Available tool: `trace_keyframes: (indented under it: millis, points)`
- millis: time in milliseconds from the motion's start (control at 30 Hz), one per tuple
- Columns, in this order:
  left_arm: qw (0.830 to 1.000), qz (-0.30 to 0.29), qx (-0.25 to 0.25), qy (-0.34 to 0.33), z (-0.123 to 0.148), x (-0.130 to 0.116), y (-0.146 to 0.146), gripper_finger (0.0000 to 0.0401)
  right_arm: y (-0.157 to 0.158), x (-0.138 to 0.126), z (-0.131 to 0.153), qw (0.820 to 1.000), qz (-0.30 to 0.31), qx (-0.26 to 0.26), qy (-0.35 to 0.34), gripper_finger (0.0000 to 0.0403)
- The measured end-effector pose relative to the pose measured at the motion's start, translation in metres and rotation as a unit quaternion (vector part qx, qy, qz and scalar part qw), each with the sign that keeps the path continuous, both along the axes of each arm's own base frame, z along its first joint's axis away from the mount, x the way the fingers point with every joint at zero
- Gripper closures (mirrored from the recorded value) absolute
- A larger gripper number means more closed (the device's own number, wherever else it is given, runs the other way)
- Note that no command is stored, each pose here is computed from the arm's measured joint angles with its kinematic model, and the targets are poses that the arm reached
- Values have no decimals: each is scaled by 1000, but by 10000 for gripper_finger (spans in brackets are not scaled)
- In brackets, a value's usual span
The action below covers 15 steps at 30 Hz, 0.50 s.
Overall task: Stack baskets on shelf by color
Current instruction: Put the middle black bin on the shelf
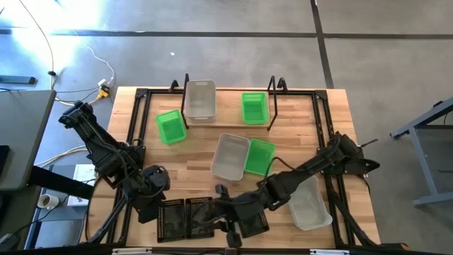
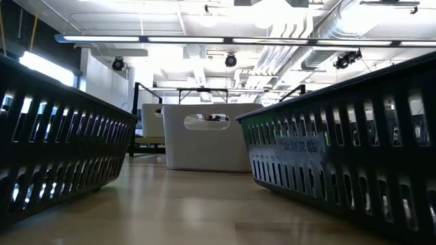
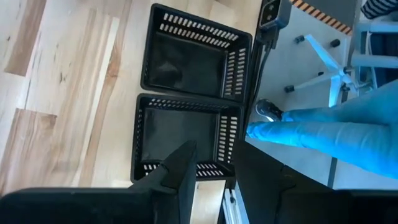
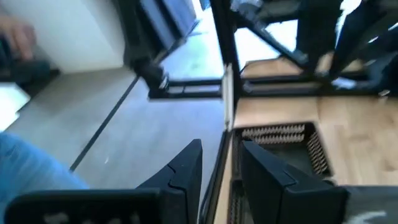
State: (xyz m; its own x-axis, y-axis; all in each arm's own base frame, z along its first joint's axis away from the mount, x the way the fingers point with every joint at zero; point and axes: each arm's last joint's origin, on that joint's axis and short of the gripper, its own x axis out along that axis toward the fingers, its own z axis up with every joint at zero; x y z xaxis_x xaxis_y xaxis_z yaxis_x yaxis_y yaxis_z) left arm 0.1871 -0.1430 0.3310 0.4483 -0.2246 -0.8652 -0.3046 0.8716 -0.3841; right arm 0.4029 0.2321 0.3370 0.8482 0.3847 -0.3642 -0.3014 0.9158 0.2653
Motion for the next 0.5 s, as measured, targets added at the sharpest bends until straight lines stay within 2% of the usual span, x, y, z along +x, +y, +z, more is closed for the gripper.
trace_keyframes:
  millis: [200,500]
  points:
    - [1000,5,3,-2,0,-2,-2,304,13,12,-37,998,46,-4,50,308]
    - [1000,12,11,-9,0,-1,-1,306,26,23,-81,994,61,-38,82,296]
